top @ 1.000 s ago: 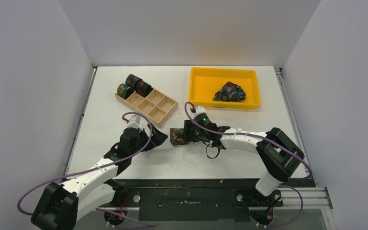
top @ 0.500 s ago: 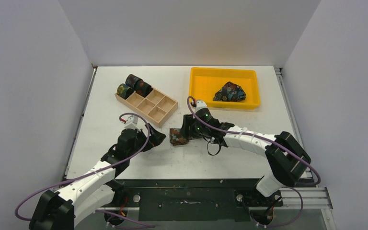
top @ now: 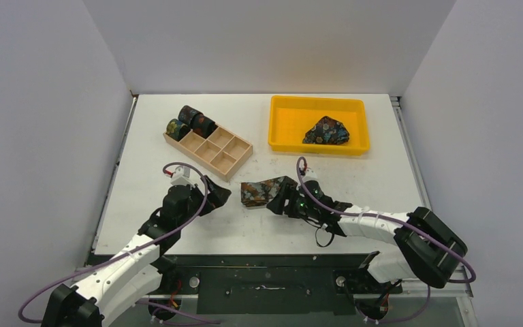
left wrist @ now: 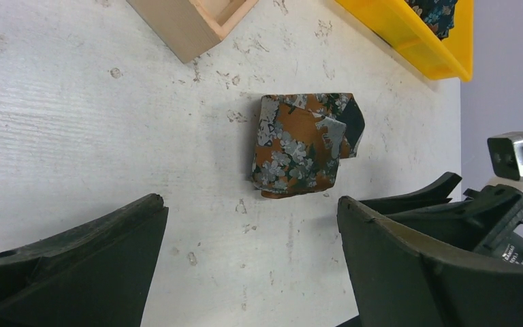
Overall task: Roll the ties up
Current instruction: Roll the tie at the center of the board.
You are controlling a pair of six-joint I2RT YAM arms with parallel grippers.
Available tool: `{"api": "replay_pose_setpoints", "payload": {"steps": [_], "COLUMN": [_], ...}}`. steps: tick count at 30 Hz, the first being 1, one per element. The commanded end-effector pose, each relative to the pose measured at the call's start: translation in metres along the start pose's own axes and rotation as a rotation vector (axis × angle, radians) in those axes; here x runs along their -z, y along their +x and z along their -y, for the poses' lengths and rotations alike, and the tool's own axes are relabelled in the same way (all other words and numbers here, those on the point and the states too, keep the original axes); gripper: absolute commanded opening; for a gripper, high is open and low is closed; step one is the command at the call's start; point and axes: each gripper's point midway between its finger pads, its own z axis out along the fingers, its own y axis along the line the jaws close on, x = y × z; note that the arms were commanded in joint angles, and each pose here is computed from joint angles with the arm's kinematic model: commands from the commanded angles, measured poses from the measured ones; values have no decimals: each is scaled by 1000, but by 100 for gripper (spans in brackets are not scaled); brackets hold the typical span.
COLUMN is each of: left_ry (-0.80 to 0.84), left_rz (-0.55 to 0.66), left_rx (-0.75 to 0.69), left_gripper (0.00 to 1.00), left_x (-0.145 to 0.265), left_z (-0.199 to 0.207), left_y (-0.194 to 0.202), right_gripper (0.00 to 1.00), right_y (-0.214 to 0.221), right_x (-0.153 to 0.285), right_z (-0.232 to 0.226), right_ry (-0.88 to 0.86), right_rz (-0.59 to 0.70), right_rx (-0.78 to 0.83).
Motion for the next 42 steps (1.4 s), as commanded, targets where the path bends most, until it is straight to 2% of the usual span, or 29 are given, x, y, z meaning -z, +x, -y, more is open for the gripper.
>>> {"api": "replay_pose_setpoints", "payload": {"steps": [1, 8, 12, 27, 35, 42], "left_ry": [-34, -31, -30, -37, -57, -47], "left_rz": [21, 45, 42, 45, 63, 63], "left_rx": [6, 11, 17, 35, 23, 33], "left_gripper": [95, 95, 95, 95, 95, 94], "left_x": [5, 12, 13, 12, 13, 12], "left_z": [-7, -10, -12, -16, -14, -14], "left_y": [-5, -6, -4, -2, -11, -10], "right_gripper": [68, 69, 68, 64, 65, 67], "right_y": [-44, -63, -64, -73, -89, -28], "right_x": [2, -23, -43, -103, -61, -25], "right_z": [-8, 23, 28, 22, 29, -11], "right_ry": [-64, -7, 2, -42, -18, -202], "right_rz": [186, 188, 147, 75, 137, 46], "right_rx": [-185, -247, -250, -307, -275, -240]}}
